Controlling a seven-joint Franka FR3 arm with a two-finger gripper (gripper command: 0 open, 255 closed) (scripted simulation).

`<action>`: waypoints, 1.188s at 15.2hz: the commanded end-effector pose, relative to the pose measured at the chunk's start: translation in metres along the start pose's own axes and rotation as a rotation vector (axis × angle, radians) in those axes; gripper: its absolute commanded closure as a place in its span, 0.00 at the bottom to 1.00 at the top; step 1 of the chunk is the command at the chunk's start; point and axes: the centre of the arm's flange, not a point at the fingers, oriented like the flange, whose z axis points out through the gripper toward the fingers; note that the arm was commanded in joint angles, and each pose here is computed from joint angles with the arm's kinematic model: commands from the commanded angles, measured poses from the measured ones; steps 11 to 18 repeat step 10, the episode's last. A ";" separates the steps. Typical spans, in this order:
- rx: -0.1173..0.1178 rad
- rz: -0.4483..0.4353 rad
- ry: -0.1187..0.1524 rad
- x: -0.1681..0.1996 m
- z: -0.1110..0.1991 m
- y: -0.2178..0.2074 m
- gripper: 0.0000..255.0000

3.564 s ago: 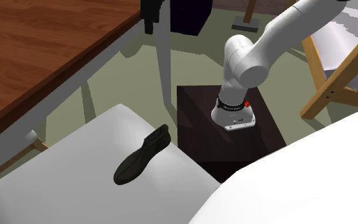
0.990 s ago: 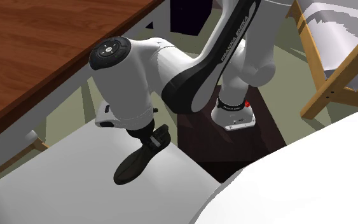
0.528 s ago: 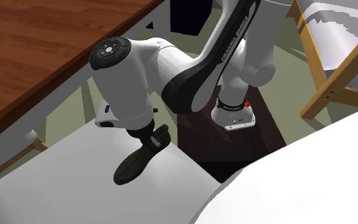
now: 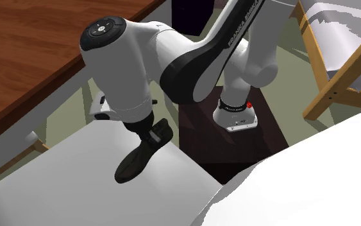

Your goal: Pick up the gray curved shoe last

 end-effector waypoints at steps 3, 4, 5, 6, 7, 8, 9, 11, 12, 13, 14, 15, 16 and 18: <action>0.000 0.000 0.000 -0.003 -0.021 0.000 1.00; 0.000 0.000 0.000 -0.003 -0.026 0.000 1.00; 0.000 0.000 0.000 -0.004 -0.031 0.001 1.00; 0.000 0.000 0.000 -0.004 -0.037 0.001 1.00; 0.000 0.000 0.000 -0.005 -0.042 0.001 1.00; 0.000 0.000 0.000 -0.005 -0.047 0.001 1.00; 0.000 0.000 0.000 -0.005 -0.048 0.001 1.00; 0.000 0.000 0.000 -0.005 -0.048 0.001 1.00; 0.000 0.000 0.000 -0.005 -0.048 0.001 1.00; 0.000 0.000 0.000 -0.005 -0.048 0.001 1.00; 0.000 0.000 0.000 -0.005 -0.048 0.001 1.00; 0.000 0.000 0.000 -0.005 -0.048 0.001 1.00; 0.000 0.000 0.000 -0.005 -0.048 0.001 1.00; 0.000 0.000 0.000 -0.005 -0.048 0.001 1.00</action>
